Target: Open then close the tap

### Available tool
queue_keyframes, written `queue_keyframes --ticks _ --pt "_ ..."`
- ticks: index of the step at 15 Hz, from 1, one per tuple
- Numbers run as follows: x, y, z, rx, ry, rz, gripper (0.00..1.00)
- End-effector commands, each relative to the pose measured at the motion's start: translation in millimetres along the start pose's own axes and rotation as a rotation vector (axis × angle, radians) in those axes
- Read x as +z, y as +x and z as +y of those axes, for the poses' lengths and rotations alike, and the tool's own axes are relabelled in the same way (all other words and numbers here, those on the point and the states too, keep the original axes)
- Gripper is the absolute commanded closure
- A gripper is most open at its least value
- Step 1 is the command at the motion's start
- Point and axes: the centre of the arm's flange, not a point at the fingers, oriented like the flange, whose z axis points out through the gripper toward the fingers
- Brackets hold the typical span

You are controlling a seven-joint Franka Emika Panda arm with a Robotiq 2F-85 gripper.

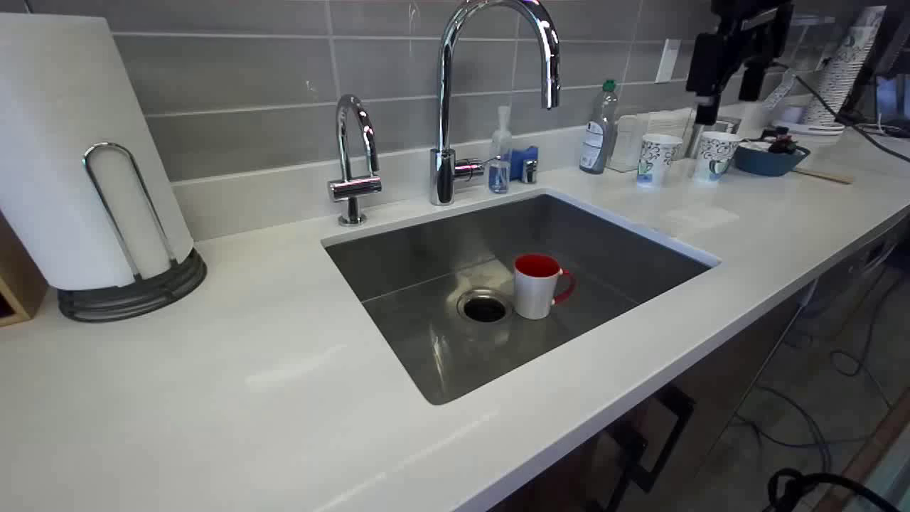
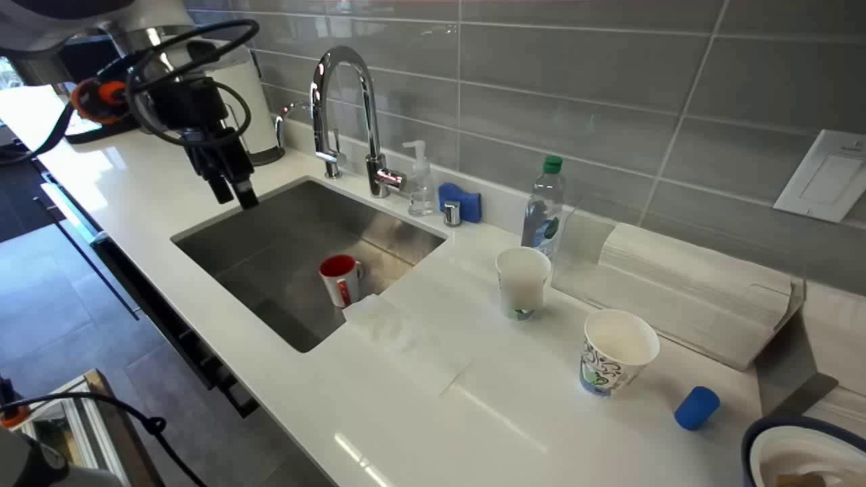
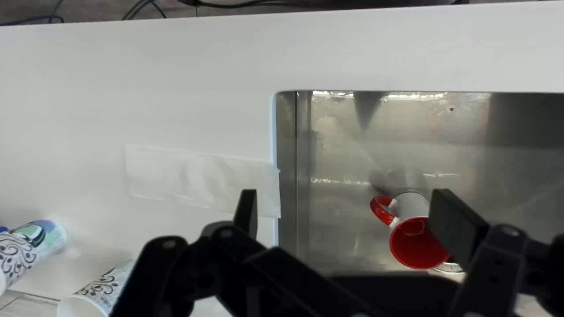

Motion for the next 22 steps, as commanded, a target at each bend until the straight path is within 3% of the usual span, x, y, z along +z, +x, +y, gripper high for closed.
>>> queue_keyframes --ticks 1,7,10,13,17,22 --pt "0.0 0.0 0.0 0.0 0.0 0.0 0.0" --pt "0.0 0.0 0.0 0.0 0.0 0.0 0.0" --pt "-7.7 34.7 26.4 -0.003 0.126 0.112 0.0" --pt "-19.7 74.1 78.3 -0.021 0.229 0.217 0.0" --pt "2.1 115.9 148.3 -0.016 0.375 0.237 0.0" --pt "53.4 175.0 150.3 0.057 0.516 0.235 0.0"
